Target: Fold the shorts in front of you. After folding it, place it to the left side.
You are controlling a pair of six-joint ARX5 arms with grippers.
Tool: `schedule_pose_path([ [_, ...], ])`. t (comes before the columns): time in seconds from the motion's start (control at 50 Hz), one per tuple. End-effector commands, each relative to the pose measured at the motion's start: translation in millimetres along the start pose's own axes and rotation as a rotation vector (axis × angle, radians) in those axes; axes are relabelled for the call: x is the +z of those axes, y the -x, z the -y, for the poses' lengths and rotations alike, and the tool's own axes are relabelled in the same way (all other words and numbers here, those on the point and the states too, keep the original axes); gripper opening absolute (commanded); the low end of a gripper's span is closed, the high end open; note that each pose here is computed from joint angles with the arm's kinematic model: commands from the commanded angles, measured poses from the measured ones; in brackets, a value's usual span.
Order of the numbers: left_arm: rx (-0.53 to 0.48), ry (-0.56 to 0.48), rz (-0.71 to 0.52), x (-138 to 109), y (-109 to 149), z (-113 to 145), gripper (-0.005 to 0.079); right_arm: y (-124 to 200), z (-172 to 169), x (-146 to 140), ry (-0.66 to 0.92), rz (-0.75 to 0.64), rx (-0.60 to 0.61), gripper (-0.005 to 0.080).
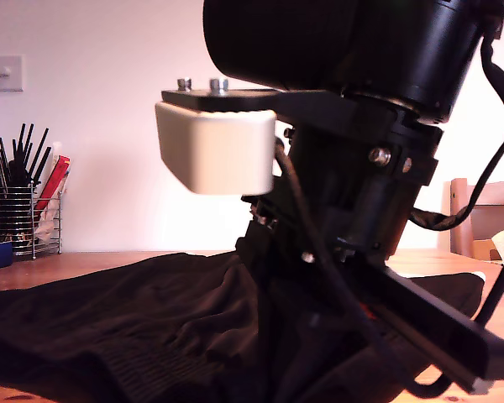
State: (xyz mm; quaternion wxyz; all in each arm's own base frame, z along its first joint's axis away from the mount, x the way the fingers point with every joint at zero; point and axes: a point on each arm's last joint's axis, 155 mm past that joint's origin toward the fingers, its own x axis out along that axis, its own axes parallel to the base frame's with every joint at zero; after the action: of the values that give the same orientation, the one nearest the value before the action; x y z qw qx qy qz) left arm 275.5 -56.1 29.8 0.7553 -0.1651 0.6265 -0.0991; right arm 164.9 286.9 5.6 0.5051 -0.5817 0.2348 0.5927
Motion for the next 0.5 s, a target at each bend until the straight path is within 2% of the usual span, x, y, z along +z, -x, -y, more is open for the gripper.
schedule_pose_path([
  [0.0, 0.022, -0.012, -0.009, -0.8, -4.8, -5.7, 0.0577, 1.2, 2.3, 0.4, -0.008, 0.005, -0.009, -0.0012],
  [0.26, 0.138, -0.027, 0.019, 7.3, -2.0, -26.2, 0.0576, 1.2, 2.4, 0.8, -0.026, 0.007, -0.009, -0.0012],
  [0.48, 0.123, -0.046, 0.028, 11.2, -6.3, -21.6, 0.0576, 1.3, 1.5, 2.7, -0.030, 0.017, -0.003, -0.0012],
])
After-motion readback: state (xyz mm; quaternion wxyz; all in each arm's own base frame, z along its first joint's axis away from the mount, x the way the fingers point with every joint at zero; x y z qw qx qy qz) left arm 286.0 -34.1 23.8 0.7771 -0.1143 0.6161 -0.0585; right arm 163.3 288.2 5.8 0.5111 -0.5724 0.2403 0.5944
